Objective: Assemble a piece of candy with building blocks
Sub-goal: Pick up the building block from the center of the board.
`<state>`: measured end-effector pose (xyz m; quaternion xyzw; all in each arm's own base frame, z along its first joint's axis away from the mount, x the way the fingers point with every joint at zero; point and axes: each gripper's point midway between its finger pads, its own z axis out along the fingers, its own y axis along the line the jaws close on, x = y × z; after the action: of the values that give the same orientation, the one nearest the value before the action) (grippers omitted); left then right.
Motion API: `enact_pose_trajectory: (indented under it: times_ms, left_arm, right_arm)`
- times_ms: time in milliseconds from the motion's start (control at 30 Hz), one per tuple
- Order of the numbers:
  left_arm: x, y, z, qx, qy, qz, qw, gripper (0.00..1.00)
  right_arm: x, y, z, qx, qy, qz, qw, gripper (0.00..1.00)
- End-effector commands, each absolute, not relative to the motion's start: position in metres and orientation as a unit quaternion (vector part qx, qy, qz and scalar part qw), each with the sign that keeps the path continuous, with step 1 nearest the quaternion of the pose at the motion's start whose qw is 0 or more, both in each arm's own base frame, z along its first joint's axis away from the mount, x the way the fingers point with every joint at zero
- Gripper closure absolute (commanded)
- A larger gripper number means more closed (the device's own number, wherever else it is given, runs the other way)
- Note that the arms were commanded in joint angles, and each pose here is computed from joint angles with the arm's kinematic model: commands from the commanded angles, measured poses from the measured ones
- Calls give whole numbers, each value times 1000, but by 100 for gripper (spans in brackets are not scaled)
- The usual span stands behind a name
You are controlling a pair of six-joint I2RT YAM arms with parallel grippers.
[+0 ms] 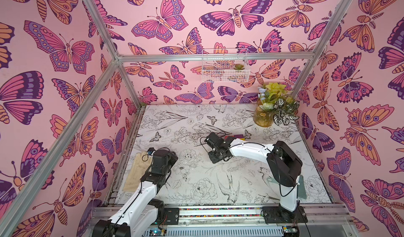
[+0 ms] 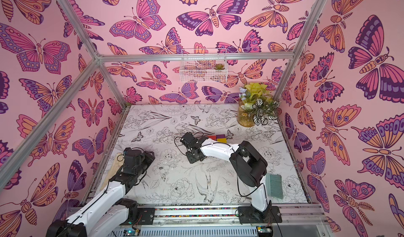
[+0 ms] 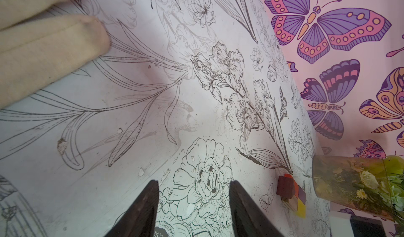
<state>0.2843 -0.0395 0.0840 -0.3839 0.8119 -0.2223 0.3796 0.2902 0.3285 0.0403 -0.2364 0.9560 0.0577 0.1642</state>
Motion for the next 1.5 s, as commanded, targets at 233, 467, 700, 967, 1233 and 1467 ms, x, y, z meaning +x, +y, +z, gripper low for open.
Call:
enact_pose_trajectory:
  times_ms: [233, 467, 700, 967, 1233, 1467]
  left_arm:
    - [287, -40, 86, -380, 812, -225, 382, 45]
    - [287, -40, 86, -380, 812, -226, 381, 45]
    - [287, -41, 85, -379, 813, -226, 380, 45]
    - [300, -51, 99, -359, 816, -245, 381, 45]
    - [321, -89, 116, -273, 841, -272, 379, 36]
    - [336, -129, 115, -208, 864, -296, 350, 34]
  right_arm:
    - [285, 320, 33, -221, 962, 50, 150, 59]
    - [288, 318, 34, -215, 963, 49, 158, 64]
    - [291, 316, 39, -194, 964, 74, 167, 70]
    - [299, 316, 55, -111, 952, 232, 165, 71]
    - [311, 327, 76, -66, 904, 395, 151, 73]
    - [323, 324, 71, 1, 857, 506, 103, 73]
